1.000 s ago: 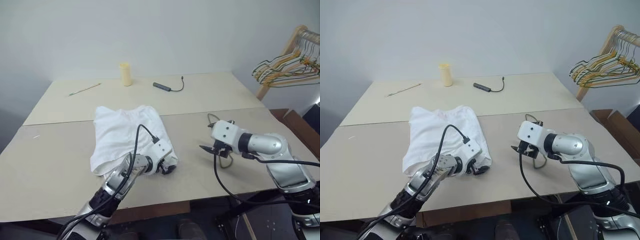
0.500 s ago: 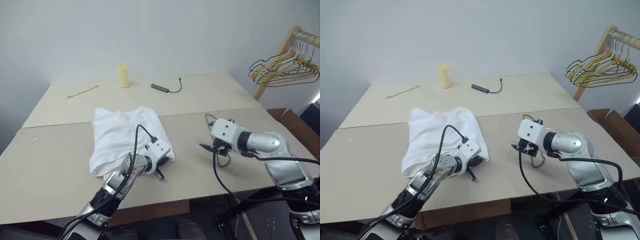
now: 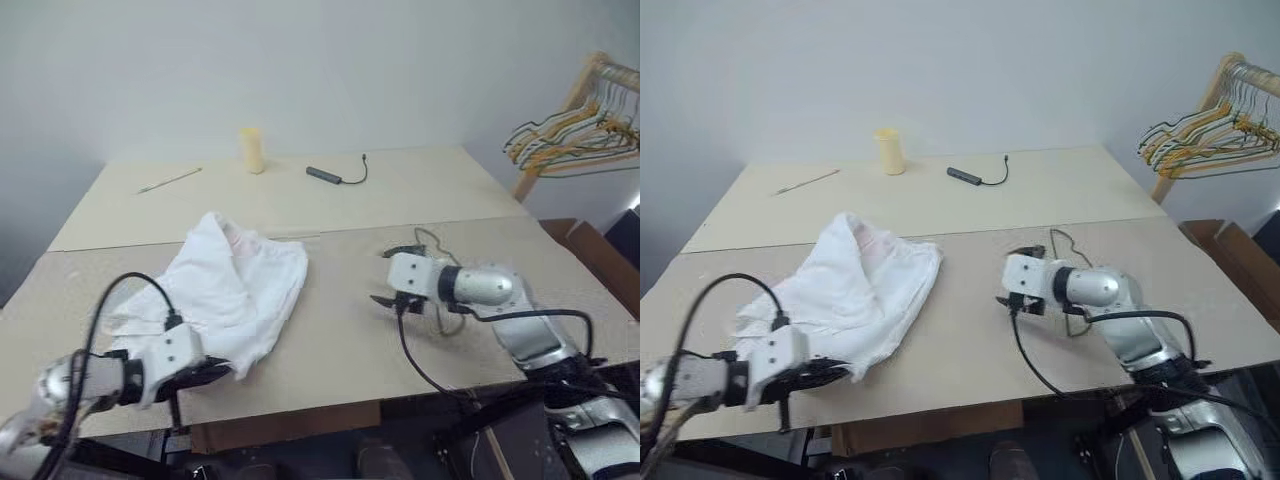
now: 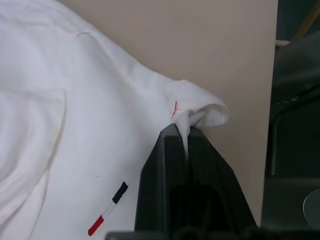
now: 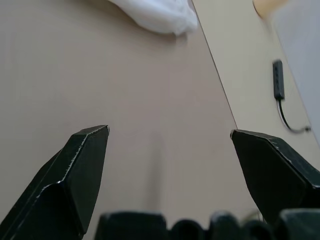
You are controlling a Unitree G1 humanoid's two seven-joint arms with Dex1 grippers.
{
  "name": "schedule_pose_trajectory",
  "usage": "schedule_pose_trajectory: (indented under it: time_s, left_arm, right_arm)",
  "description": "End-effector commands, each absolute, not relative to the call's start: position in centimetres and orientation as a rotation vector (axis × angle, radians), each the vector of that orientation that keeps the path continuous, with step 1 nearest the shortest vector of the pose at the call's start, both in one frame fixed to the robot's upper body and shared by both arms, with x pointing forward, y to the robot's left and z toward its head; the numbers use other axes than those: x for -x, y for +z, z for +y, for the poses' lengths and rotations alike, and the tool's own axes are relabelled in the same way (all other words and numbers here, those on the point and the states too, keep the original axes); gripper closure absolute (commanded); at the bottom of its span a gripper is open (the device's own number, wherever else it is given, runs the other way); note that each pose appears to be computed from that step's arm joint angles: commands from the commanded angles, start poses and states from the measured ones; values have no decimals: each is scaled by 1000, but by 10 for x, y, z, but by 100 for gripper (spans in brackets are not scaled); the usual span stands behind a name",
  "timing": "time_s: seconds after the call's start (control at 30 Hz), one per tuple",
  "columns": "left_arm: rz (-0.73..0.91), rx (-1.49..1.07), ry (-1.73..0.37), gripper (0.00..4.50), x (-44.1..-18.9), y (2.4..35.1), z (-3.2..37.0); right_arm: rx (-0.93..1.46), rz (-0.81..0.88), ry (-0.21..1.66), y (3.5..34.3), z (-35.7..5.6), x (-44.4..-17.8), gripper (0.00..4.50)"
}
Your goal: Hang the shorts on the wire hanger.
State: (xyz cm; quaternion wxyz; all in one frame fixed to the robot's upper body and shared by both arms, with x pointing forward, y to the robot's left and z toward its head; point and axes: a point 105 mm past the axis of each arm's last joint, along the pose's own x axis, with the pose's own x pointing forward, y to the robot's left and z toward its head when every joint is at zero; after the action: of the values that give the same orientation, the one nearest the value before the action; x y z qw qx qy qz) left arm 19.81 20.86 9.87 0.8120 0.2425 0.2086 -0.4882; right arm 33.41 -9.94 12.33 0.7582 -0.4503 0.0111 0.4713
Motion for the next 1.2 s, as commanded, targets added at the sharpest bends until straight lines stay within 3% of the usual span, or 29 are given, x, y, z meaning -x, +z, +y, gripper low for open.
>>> schedule_pose_trajectory:
  time_s: [0.03, 0.37, 0.7, 0.8, 1.13, 1.2]
  left_arm:
    - [354, -530, -1006, 445, -198, 126, 219]
    - [346, -514, -933, 445, -185, 140, 232]
    - [369, -507, -945, 445, -180, 140, 227]
    - [373, -506, -946, 450, -179, 142, 229]
    - [389, -510, -945, 450, -180, 141, 232]
    - [389, -522, -925, 450, -186, 138, 235]
  right_arm:
    - [1045, -138, 1103, 132, -67, -339, 0]
    - [1350, -346, 1041, 104, 0, -387, 0]
    - [1416, -444, 1060, 98, 32, -392, 0]
    - [1433, -455, 1107, 95, 36, -388, 53]
    - [1491, -426, 1065, 88, 33, -395, 413]
    - [1497, -393, 1035, 88, 26, -401, 446]
